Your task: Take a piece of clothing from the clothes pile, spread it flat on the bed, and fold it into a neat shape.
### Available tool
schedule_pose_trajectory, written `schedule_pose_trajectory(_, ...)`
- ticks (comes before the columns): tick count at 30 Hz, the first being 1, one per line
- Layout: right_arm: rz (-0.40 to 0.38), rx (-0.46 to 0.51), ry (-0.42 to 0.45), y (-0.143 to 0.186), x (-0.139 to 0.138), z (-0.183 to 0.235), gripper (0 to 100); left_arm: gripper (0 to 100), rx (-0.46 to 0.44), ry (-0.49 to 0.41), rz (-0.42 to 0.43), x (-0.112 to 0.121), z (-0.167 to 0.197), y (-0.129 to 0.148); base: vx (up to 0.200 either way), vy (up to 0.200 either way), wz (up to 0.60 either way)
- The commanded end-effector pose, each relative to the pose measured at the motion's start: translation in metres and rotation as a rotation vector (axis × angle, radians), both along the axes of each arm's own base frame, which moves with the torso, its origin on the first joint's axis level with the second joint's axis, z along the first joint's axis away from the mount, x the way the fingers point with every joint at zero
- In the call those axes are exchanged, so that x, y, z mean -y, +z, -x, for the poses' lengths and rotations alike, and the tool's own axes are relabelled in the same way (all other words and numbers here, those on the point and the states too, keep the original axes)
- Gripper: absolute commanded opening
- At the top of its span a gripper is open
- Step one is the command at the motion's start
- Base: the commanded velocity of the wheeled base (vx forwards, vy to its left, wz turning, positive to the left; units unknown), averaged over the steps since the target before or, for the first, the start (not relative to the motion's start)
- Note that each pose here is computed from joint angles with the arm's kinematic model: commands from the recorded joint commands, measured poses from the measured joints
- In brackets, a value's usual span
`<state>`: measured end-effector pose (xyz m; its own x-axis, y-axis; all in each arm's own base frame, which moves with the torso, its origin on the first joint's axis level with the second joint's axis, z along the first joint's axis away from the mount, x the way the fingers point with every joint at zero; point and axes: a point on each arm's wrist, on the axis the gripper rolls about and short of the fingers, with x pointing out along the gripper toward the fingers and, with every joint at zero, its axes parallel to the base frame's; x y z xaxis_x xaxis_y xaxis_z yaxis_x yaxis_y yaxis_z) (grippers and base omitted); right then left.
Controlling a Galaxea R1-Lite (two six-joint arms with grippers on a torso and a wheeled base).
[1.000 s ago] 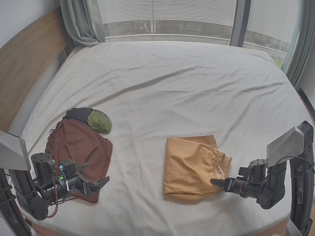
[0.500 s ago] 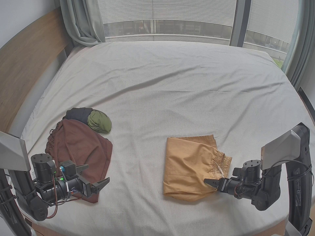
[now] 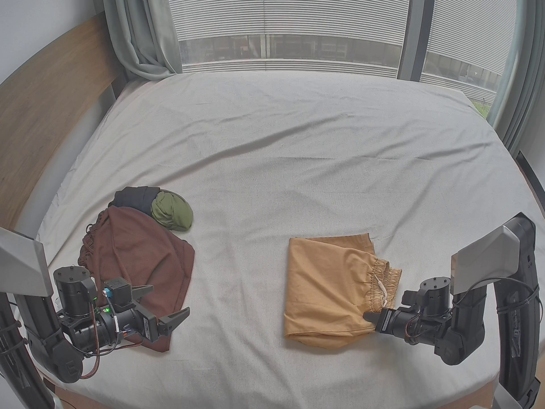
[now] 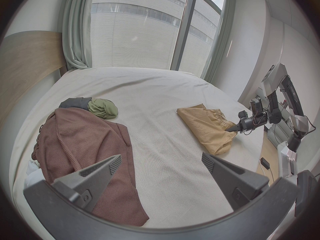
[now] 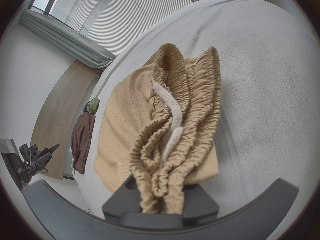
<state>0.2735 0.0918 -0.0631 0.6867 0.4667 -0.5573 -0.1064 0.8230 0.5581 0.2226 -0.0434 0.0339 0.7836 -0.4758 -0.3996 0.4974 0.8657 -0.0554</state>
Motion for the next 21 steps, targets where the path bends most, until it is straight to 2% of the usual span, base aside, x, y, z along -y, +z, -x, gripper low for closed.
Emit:
schedule_pose_trajectory(1, -0.011, 0.017, 0.018, 0.005, -0.005, 0.000, 0, 100, 0.001, 0.000, 0.000, 0.000, 0.000, 0.000, 0.000, 0.000, 0.00)
schedule_pose_trajectory(10, -0.060, 0.120, 0.056, 0.039, -0.013, -0.002, 0, 100, 0.006, 0.001, 0.001, 0.000, 0.000, 0.001, 0.000, 0.000, 0.00)
schedule_pose_trajectory(12, -0.090, 0.177, 0.083, 0.058, -0.021, 0.001, 0, 100, 0.009, 0.000, 0.002, 0.000, 0.000, 0.002, 0.000, 0.000, 0.00)
schedule_pose_trajectory(19, -0.135, 0.231, 0.118, 0.078, -0.030, 0.003, 0, 100, 0.009, 0.000, 0.002, 0.000, 0.001, 0.002, 0.000, 0.000, 0.00)
schedule_pose_trajectory(21, -0.155, 0.278, 0.131, 0.089, -0.034, -0.001, 0, 100, 0.015, 0.001, 0.003, -0.001, 0.002, 0.004, 0.000, 0.000, 0.00)
